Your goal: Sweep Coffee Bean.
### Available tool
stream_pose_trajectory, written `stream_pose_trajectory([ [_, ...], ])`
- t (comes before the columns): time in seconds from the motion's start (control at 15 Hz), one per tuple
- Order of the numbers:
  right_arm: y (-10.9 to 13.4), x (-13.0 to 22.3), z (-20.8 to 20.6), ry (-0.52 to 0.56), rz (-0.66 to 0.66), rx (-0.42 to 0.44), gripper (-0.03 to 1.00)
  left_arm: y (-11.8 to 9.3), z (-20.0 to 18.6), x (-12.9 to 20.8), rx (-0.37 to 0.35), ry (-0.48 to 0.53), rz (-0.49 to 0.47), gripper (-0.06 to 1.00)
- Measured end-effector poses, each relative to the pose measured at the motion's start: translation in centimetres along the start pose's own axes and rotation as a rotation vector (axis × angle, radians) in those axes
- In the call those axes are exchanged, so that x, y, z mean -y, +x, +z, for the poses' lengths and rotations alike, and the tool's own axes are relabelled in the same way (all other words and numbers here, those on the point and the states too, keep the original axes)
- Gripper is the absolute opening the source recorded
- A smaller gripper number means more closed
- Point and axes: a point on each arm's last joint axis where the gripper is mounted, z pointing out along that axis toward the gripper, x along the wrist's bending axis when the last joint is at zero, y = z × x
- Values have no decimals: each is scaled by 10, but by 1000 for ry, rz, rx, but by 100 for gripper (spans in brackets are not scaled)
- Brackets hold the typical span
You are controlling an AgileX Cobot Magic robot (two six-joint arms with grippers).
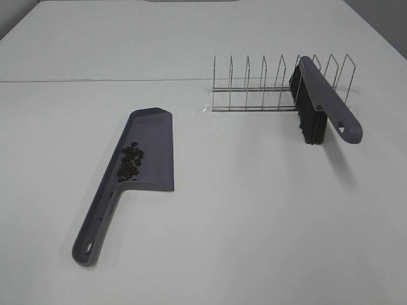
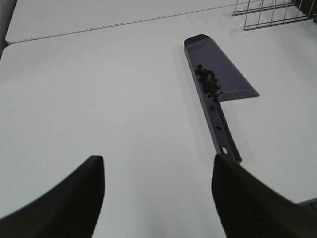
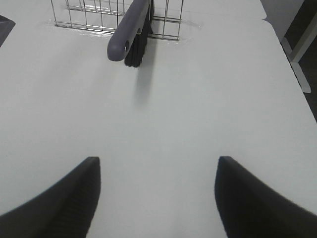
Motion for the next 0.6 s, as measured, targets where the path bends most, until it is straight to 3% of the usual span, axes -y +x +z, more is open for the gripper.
stream_pose_trajectory([
  [0.6,0,0,0,0,0,0,63,0,0,0,0,0,0,61],
])
